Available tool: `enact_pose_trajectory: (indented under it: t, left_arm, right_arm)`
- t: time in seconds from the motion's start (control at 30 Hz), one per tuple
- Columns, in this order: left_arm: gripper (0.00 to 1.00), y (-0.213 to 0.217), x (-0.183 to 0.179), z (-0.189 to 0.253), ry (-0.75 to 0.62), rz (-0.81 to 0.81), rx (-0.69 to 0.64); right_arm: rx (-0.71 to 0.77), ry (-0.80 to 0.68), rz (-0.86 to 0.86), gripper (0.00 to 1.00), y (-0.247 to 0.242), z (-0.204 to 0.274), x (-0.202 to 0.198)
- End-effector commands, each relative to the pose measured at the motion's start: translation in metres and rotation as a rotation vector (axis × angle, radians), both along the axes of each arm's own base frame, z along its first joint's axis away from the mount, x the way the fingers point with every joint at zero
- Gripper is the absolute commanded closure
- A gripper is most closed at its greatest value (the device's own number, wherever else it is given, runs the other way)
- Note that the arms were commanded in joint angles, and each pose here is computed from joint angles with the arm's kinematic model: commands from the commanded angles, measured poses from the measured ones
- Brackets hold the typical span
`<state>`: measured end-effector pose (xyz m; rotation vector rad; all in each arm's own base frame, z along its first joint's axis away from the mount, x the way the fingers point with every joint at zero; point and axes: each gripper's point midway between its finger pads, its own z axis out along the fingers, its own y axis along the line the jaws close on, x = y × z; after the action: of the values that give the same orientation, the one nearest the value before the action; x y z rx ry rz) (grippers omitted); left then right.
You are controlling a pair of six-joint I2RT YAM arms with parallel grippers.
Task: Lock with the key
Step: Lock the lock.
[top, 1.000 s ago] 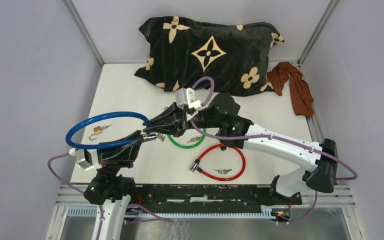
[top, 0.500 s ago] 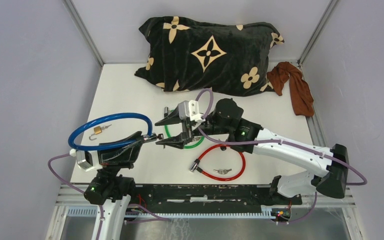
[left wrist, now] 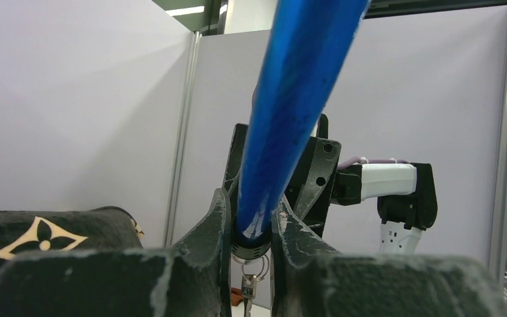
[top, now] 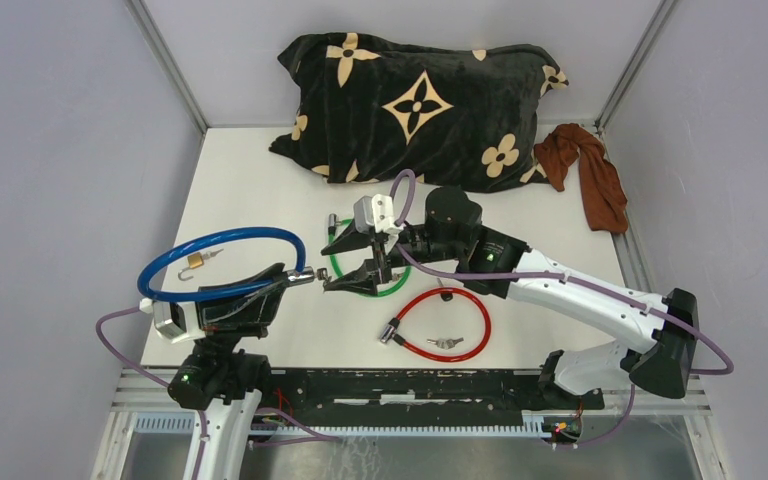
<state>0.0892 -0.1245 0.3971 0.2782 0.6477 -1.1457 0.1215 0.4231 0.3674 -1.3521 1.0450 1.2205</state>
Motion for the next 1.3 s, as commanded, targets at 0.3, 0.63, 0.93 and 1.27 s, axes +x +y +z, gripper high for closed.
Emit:
enact_pose_trajectory:
  t: [0.3, 0.63, 0.93, 1.27]
  left_arm:
    - [0.98, 0.002, -0.014, 0.011, -0.079, 0.016, -0.007]
    - [0.98, 0.001, -0.014, 0.009, -0.079, 0.014, 0.001]
    - [0.98, 0.001, -0.013, 0.009, -0.076, 0.018, 0.003]
    - [0.98, 0.001, -0.012, 0.007, -0.075, 0.019, 0.008]
  right_arm:
    - [0.048, -0.026, 0.017, 0.39, 0.006, 0.024, 0.000]
    - [0.190, -0.175, -0.104, 0.40, -0.014, 0.028, -0.004]
    - [0.242, -0.533, -0.386, 0.40, -0.030, 0.025, -0.006]
    - [0.249, -0.851, -0.499, 0.48, -0.026, 0.026, -0.031]
